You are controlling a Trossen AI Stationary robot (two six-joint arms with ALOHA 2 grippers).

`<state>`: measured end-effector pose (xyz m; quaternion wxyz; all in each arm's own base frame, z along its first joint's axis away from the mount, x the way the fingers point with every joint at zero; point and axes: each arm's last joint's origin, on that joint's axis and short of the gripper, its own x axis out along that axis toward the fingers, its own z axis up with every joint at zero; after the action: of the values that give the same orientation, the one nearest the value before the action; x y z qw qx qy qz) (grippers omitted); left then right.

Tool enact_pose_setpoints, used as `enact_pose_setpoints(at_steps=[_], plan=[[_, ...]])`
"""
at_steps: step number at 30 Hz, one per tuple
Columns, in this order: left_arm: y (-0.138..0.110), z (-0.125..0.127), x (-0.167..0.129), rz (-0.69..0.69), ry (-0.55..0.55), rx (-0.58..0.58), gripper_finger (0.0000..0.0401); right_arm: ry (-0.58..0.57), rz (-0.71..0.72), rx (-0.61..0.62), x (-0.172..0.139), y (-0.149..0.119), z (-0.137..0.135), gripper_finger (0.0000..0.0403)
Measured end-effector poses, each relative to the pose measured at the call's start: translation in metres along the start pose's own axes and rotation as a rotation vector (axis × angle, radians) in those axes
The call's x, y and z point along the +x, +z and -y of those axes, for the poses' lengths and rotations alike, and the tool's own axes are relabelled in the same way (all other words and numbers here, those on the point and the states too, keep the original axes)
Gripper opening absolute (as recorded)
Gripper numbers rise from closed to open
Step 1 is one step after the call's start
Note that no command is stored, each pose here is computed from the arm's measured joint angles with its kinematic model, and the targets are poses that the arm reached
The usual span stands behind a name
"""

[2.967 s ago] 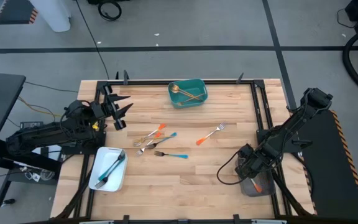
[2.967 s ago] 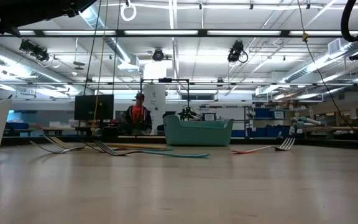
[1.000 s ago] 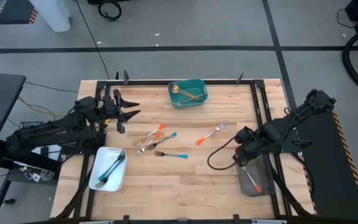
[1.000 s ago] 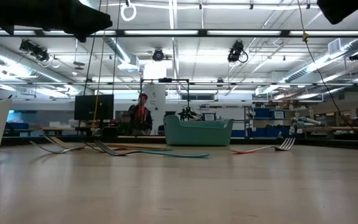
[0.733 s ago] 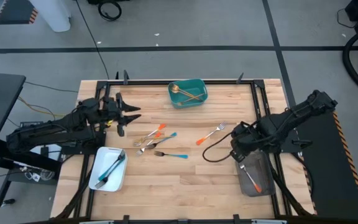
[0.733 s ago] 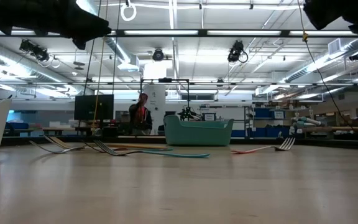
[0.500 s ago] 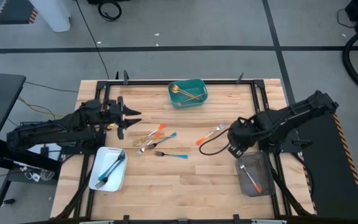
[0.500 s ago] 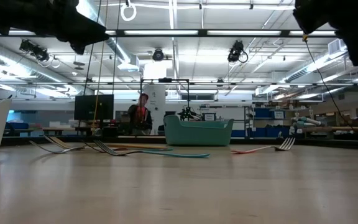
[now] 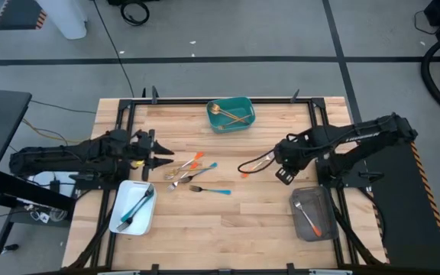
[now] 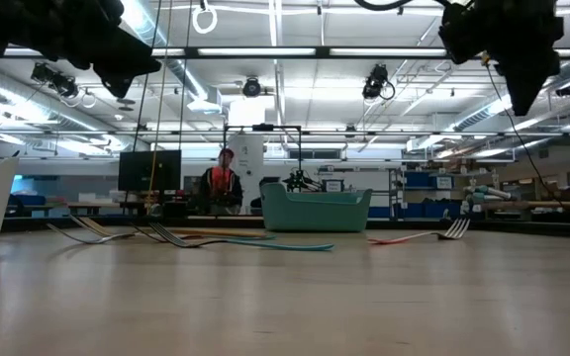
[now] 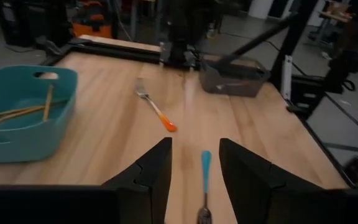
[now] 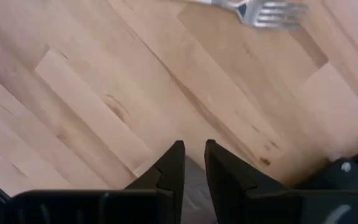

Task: Sort silverware by color (type)
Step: Put the orange fork into the black bin

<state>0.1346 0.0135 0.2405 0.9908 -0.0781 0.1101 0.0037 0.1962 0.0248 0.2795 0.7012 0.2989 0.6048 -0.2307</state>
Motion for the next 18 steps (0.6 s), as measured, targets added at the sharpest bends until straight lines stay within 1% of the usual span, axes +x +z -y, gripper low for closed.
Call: enact_pose_setpoints(at_steps=[7,11,14,18], plan=[[-0.003,0.011,0.001,-0.026,-0.077,-0.009,0.0142,-0.017,0.030,-0.019,0.000,0.011,0.008,0.0070],[-0.003,0.015,0.001,-0.033,-0.107,-0.021,0.0142,-0.002,0.051,-0.053,0.003,0.019,0.006,0.0070],[-0.004,0.017,0.001,-0.035,-0.120,-0.022,0.0142,-0.012,0.018,-0.088,0.013,0.026,0.002,0.0070],[-0.004,0.018,0.001,-0.043,-0.127,-0.045,0.0142,-0.054,-0.055,-0.135,0.032,0.037,-0.002,0.0070]])
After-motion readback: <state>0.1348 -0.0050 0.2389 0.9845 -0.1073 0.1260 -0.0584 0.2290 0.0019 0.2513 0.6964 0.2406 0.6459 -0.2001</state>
